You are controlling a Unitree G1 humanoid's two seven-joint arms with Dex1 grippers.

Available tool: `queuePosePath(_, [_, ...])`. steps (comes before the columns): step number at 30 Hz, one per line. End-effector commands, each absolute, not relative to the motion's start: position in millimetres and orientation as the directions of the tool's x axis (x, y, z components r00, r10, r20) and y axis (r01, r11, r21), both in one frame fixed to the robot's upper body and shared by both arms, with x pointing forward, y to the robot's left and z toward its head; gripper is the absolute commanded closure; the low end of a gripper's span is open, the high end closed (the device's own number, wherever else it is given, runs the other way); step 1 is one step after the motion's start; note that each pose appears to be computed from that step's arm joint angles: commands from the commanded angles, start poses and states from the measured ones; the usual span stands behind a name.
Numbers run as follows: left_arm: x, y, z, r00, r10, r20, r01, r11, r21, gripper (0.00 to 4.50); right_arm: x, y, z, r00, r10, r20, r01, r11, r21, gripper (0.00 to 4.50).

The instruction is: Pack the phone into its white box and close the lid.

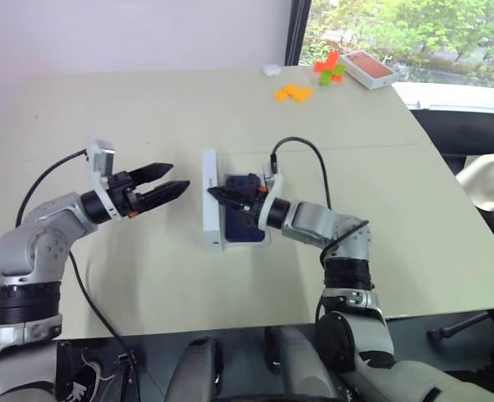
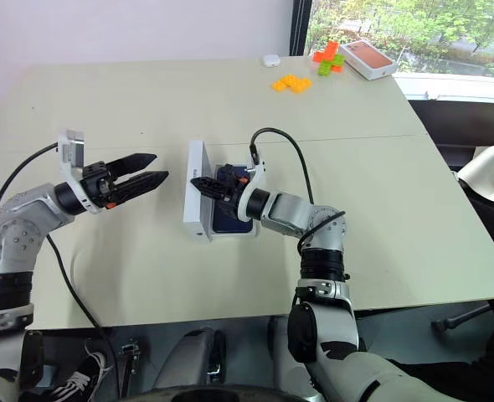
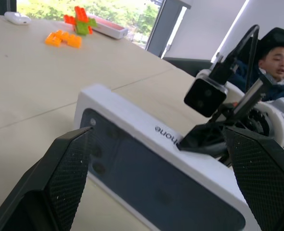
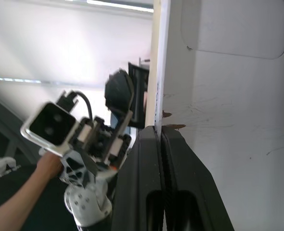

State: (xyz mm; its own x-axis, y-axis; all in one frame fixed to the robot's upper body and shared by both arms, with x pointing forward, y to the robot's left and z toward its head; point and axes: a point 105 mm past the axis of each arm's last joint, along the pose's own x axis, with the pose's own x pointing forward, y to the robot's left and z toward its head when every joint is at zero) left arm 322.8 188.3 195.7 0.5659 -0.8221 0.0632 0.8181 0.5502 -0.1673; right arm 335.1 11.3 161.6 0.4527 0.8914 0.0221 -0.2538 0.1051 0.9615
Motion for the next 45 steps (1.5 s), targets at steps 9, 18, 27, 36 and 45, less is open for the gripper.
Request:
queuePosePath(9, [327,188,179,0.592,-0.804,0.051,0.794,0.571,-0.210,2.26,329,18,176,0.425,0.901,0.091,-0.308,0.050,0.950,4.50])
queuePosePath(18, [337,166,154,0.595,-0.803,0.048,0.789,0.571,-0.228,4.46,329,17,173,0.427,0.901,0.081,-0.310,0.062,0.949,4.50])
queuePosePath(27, [338,148,147,0.579,-0.813,0.060,0.801,0.555,-0.225,4.50,332,10,175,0.452,0.890,0.059,-0.348,0.115,0.930,1.15])
queuePosePath(36, [335,140,148,0.555,-0.829,0.074,0.817,0.525,-0.238,4.50,337,-45,202,0.483,0.876,-0.001,-0.593,0.328,0.735,1.15])
queuePosePath(45, [333,108,152,0.507,-0.853,0.122,0.847,0.468,-0.254,4.50,336,-100,202,0.488,0.865,-0.119,-0.676,0.460,0.575,1.15])
